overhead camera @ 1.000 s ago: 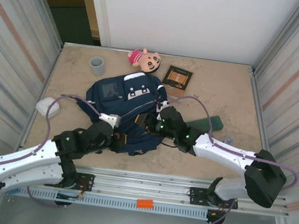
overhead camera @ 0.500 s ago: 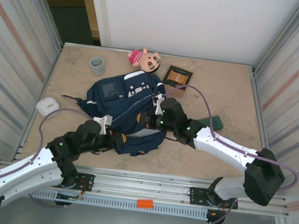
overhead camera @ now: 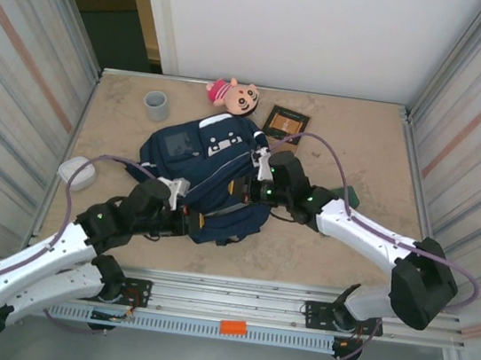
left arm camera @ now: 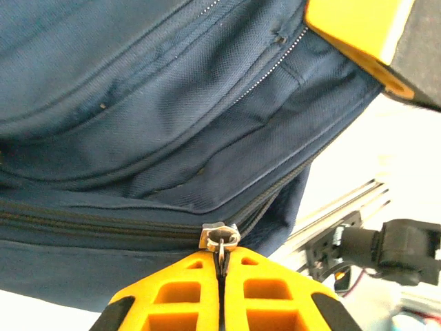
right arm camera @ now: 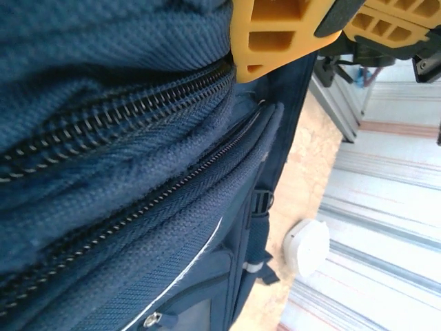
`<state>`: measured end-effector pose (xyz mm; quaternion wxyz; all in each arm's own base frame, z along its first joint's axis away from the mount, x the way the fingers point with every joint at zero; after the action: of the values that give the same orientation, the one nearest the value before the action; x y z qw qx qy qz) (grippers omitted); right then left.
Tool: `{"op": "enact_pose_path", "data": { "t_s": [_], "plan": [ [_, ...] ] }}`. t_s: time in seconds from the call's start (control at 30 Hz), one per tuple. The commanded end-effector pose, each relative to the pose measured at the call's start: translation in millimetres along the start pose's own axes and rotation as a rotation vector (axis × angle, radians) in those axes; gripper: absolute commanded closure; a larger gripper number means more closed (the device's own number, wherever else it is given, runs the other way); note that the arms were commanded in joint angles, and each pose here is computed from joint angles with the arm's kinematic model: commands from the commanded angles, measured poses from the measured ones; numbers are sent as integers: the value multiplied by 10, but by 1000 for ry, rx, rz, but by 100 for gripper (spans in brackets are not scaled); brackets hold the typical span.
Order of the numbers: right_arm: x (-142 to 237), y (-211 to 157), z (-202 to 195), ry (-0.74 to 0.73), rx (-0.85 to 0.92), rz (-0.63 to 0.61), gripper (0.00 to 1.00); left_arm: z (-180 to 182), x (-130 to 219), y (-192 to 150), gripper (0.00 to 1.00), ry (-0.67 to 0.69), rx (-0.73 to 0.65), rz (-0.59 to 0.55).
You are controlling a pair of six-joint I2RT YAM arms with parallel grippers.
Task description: Pack the student bag
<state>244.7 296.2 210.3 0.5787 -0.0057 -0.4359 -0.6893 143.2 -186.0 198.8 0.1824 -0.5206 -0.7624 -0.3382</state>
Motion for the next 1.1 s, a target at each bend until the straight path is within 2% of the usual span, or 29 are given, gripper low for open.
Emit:
{"op": "enact_pose_path", "data": {
  "t_s": [0.0,0.17,0.33,0.47,0.63,0.83,0.97,1.07],
  "plan": [
    [285,265,23,56,12,-56,100,215,47,-47,100,156,-169,51],
    [573,521,100,145,-9,-86,100,360,6,53,100,273,-185,-1],
    [760,639,194,191,-7,-83,100,527,38,224,100,395,-193,-116],
    [901,705,355,262,13,-80,100,770,82,413,100,481,-124,-211],
    [1140,834,601,351,74,-85,100,1054,165,670,100,543,-38,-325],
    [1278,928,766,426,113,-48,100,1225,167,953,100,603,-38,-405],
    [1259,932,786,443,111,-34,100,1215,123,1100,100,632,-57,-428],
    [1211,929,774,442,106,-27,100,1126,71,1146,88,588,-71,-411]
  ]
}}
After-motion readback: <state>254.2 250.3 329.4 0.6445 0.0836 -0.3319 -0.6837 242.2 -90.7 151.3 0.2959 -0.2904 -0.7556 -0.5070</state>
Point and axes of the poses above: each hand's point on the last joint's axis, 136 mm out from that joint toward the fingers, its own x axis back along the fingers, its own z axis along the line the jaws close on, y = z × x, the point moved 4 cm from there along x, back along the fingers, and after that the axes turned 8 degrees about x, right-handed, at the moved point
